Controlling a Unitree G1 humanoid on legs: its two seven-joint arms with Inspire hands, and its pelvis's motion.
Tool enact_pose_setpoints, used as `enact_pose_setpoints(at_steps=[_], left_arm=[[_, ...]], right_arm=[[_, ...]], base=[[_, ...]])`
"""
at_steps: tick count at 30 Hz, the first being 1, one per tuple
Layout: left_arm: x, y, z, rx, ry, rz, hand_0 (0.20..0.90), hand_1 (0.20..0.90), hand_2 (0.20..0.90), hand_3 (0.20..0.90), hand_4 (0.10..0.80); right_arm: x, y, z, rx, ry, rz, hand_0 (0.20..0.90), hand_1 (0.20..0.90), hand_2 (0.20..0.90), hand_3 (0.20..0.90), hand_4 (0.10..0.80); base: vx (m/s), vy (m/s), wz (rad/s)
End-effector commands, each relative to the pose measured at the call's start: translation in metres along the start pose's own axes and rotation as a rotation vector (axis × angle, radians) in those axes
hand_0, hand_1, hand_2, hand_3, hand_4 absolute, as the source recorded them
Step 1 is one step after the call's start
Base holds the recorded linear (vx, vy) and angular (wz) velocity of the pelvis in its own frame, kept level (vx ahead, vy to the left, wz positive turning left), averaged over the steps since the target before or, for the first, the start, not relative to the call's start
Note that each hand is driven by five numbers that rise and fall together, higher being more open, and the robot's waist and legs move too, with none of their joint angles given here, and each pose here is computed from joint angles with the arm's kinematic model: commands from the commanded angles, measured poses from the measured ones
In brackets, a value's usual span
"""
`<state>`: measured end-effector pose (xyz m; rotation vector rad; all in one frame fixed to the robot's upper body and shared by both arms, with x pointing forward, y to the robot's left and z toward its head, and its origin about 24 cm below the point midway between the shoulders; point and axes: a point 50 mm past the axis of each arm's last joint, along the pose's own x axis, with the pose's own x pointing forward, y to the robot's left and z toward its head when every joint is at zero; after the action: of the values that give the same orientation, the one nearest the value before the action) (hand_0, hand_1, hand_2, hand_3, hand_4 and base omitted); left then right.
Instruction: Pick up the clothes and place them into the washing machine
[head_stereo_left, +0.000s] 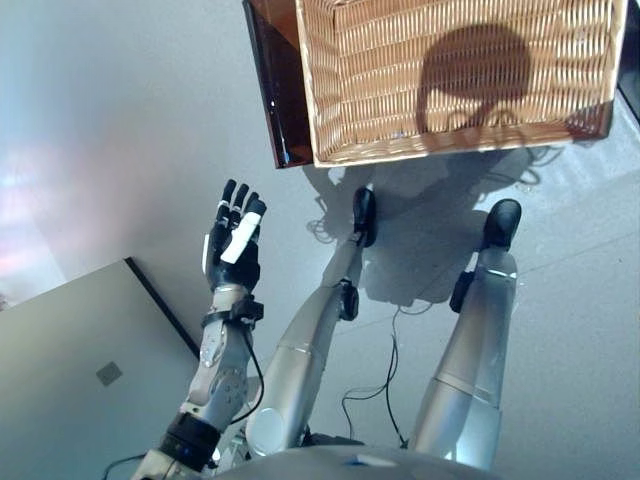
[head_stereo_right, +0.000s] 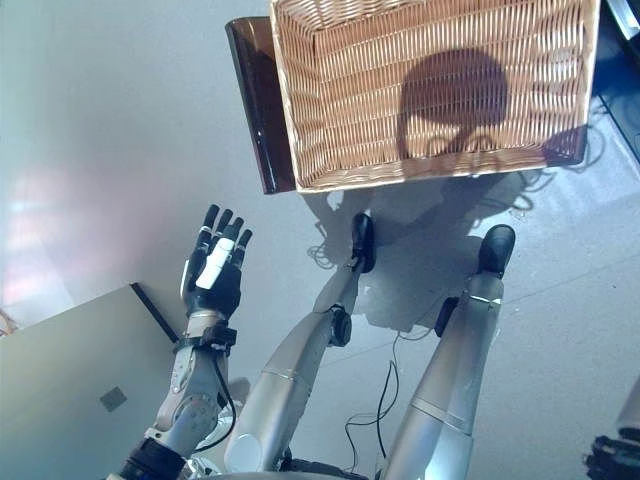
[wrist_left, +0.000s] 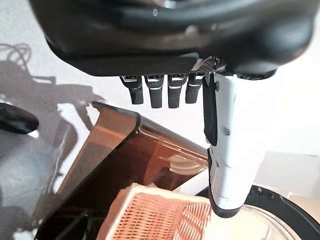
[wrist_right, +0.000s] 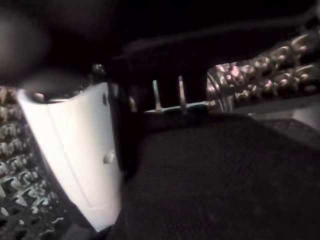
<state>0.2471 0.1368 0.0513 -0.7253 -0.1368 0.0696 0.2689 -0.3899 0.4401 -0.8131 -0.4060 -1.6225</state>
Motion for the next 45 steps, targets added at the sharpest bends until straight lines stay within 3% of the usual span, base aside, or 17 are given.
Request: enact_pose_setpoints(at_steps=[1, 10, 17, 28, 33, 34, 35, 36, 45], left_arm=[[0.007, -0.001, 0.044, -0.005, -0.229, -0.019, 0.9, 0.9, 0.9, 0.9, 0.8], [0.006, 0.005, 0.051, 0.022, -0.255, -0.001, 0.9, 0.9, 0.9, 0.9, 0.8], [0.003, 0.01, 0.048, 0.03, -0.233, 0.005, 0.9, 0.9, 0.9, 0.9, 0.8], [-0.001, 0.015, 0.05, 0.073, -0.228, 0.001, 0.9, 0.9, 0.9, 0.9, 0.8], [-0.001, 0.013, 0.049, 0.064, -0.231, -0.011, 0.9, 0.9, 0.9, 0.9, 0.8], [-0.001, 0.013, 0.049, 0.063, -0.234, -0.011, 0.9, 0.9, 0.9, 0.9, 0.8], [-0.001, 0.014, 0.049, 0.06, -0.231, -0.005, 0.9, 0.9, 0.9, 0.9, 0.8], [-0.001, 0.015, 0.049, 0.062, -0.23, -0.002, 0.9, 0.9, 0.9, 0.9, 0.8], [0.002, 0.014, 0.051, 0.067, -0.236, -0.002, 0.9, 0.9, 0.9, 0.9, 0.8]], right_arm=[[0.049, -0.079, 0.015, -0.029, -0.078, -0.323, 0.2, 0.2, 0.2, 0.2, 0.3], [0.063, -0.112, 0.028, -0.36, -0.237, -0.451, 0.2, 0.2, 0.2, 0.2, 0.3], [0.058, -0.09, 0.016, -0.402, -0.222, -0.308, 0.2, 0.2, 0.2, 0.2, 0.3], [0.058, -0.088, 0.007, -0.675, -0.336, -0.32, 0.2, 0.2, 0.2, 0.2, 0.3], [0.058, -0.089, 0.006, -0.675, -0.325, -0.319, 0.2, 0.2, 0.2, 0.2, 0.3], [0.058, -0.089, 0.007, -0.672, -0.325, -0.32, 0.304, 0.304, 0.304, 0.304, 0.375], [0.058, -0.09, 0.006, -0.673, -0.318, -0.333, 0.502, 0.502, 0.502, 0.502, 0.516], [0.057, -0.089, 0.008, -0.655, -0.317, -0.33, 0.9, 0.9, 0.9, 0.9, 0.8], [0.052, -0.075, 0.006, -0.561, -0.278, -0.248, 0.9, 0.9, 0.9, 0.9, 0.8]], base=[[0.0, 0.0, 0.0], [0.021, -0.011, 0.0], [0.022, -0.039, -0.03], [-0.003, -0.034, -0.02], [0.021, 0.0, 0.0], [0.1, 0.005, 0.04], [-0.092, 0.033, 0.07], [0.102, 0.011, 0.04], [-0.022, 0.009, 0.0]])
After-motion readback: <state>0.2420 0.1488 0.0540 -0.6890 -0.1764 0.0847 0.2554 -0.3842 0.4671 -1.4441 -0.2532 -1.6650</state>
